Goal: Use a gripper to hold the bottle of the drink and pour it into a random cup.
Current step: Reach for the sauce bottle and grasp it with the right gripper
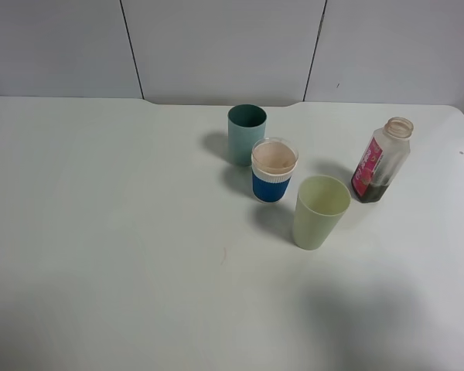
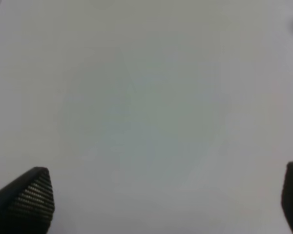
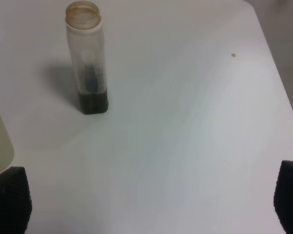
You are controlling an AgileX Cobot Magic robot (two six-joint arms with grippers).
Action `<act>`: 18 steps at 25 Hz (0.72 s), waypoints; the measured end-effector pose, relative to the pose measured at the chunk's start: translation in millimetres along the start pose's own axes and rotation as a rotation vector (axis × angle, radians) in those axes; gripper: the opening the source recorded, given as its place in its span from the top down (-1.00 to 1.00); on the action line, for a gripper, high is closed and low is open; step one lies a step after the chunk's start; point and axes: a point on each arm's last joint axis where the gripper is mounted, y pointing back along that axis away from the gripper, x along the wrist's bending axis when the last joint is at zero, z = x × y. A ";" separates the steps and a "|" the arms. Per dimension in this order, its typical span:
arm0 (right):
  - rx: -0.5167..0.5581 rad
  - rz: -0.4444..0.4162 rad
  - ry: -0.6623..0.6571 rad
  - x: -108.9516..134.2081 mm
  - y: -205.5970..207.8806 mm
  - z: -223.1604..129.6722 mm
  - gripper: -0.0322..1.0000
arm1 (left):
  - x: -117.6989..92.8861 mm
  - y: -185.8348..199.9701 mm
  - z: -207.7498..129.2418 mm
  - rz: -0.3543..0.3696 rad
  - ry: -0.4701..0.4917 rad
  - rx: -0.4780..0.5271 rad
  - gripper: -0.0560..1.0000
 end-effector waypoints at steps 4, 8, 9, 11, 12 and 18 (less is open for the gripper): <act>0.000 0.000 0.000 0.0 0.0 0.0 -0.99 | 0.0 0.0 0.0 0.000 0.000 0.000 -0.86; 0.000 0.000 0.000 0.0 0.0 0.0 -0.99 | 0.0 0.0 0.0 0.000 0.000 0.000 -0.86; 0.000 0.000 0.000 0.0 0.0 0.0 -0.99 | 0.0 0.0 0.0 0.000 0.000 0.000 -0.86; 0.000 0.000 0.000 0.0 0.0 0.0 -0.99 | 0.0 0.0 0.0 0.000 0.000 0.000 -0.86; 0.000 0.000 0.000 0.0 0.0 0.0 -0.99 | 0.0 0.0 0.0 0.000 0.000 0.000 -0.86; 0.000 0.000 0.000 0.0 0.0 0.0 -0.99 | 0.0 0.0 0.0 0.000 0.000 0.000 -0.86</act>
